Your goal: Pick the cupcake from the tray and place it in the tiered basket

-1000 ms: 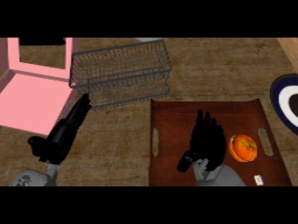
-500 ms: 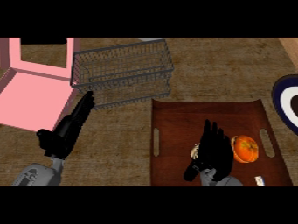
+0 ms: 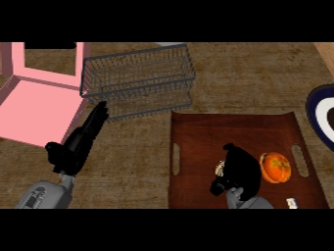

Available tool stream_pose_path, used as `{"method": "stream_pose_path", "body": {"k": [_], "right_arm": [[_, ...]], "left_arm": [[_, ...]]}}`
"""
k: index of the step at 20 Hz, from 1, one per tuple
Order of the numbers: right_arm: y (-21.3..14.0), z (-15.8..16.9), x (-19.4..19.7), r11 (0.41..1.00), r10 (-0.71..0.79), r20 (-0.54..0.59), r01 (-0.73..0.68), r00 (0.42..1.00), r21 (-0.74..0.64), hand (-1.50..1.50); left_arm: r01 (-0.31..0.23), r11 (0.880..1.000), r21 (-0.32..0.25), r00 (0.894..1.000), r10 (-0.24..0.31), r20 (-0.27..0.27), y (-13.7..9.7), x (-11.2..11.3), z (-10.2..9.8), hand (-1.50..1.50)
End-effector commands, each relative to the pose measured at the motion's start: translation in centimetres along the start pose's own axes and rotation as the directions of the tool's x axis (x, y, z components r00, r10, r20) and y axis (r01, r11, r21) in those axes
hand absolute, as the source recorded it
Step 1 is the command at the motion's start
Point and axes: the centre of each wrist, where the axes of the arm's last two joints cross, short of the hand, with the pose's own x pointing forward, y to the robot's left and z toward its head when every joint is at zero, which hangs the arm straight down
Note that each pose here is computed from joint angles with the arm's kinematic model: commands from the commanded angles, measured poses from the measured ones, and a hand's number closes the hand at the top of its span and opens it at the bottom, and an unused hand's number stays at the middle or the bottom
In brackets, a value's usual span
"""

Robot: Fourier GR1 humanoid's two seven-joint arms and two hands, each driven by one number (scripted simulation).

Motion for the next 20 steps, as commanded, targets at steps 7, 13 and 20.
{"method": "stream_pose_path", "body": {"k": [7,13,20], "right_arm": [[1.6,0.7,0.7,0.993,-0.053,0.018,0.054,0.998,-0.108,1.50],[0.9,0.5,1.9,0.986,-0.040,0.019,0.042,0.999,-0.161,1.50],[-11.7,-8.7,-5.2,0.952,0.276,0.473,-0.168,0.837,-0.257,1.50]], "left_arm": [[-0.023,1.000,0.013,1.000,0.023,0.003,1.6,1.0,0.7,0.00],[0.013,1.000,0.010,1.000,-0.013,0.000,-2.2,-0.4,-0.6,0.00],[-0.011,1.000,-0.002,1.000,0.011,0.027,-0.6,0.6,-0.1,0.00]]}}
